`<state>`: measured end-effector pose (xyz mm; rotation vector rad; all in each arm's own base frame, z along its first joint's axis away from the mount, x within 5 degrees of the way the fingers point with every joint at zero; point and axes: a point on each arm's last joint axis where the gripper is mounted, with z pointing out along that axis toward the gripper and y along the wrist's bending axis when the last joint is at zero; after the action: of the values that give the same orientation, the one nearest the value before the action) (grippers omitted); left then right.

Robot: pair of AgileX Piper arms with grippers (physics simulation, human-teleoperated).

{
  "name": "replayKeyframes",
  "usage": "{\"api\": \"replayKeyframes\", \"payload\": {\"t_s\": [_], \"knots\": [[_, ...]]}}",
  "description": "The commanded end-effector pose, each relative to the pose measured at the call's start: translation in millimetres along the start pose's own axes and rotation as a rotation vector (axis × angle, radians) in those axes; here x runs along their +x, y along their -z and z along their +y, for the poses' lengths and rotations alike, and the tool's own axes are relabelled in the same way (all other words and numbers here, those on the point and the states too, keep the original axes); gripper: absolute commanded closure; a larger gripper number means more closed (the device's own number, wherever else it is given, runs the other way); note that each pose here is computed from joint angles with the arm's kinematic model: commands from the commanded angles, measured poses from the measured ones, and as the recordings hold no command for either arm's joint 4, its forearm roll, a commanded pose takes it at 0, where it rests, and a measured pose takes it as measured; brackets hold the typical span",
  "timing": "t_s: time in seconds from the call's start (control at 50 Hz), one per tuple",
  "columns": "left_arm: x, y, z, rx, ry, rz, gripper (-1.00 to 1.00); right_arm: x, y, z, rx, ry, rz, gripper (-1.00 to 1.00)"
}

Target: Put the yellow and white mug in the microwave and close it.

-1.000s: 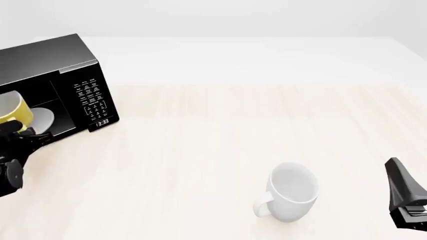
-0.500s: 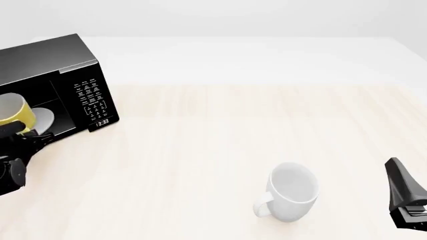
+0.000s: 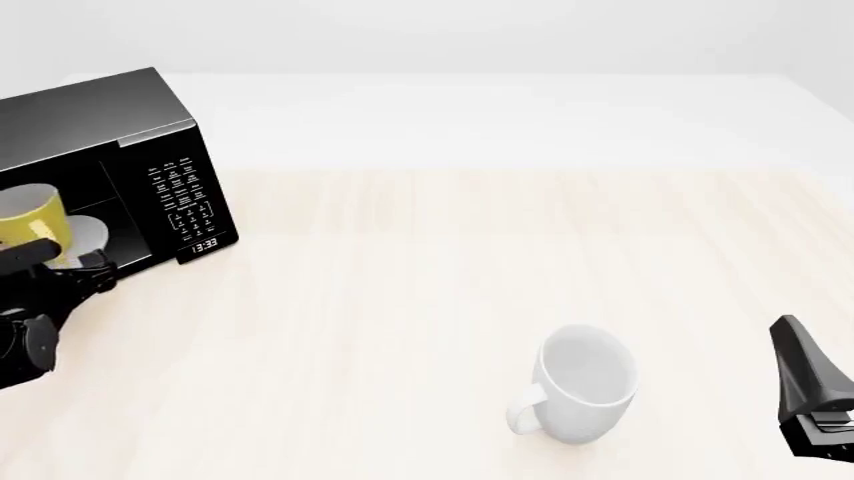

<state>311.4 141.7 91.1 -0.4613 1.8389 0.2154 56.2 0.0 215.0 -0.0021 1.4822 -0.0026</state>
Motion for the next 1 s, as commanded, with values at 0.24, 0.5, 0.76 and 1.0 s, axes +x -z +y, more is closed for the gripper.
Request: {"api": "replayKeyframes", "payload": {"t_s": [0.24,0.5,0.76,1.0], "knots": [[5.6,-6,11.5,-0.053,0.012,0.013,-1.0,0,0,0,0.0,0.0,0.0,-1.0],[-2.9,6,11.1,-0.053,0.016,-0.018,-1.0,0,0,0,0.0,0.0,0.0,-1.0],[-15.3,23,5.2,-0.038,0.017,-0.053,-1.0,0,0,0,0.0,0.0,0.0,-1.0],[-22.9,38,2.3,-0.031,0.032,-0.062,-1.0,0,0,0,0.0,0.0,0.0,-1.0]]}}
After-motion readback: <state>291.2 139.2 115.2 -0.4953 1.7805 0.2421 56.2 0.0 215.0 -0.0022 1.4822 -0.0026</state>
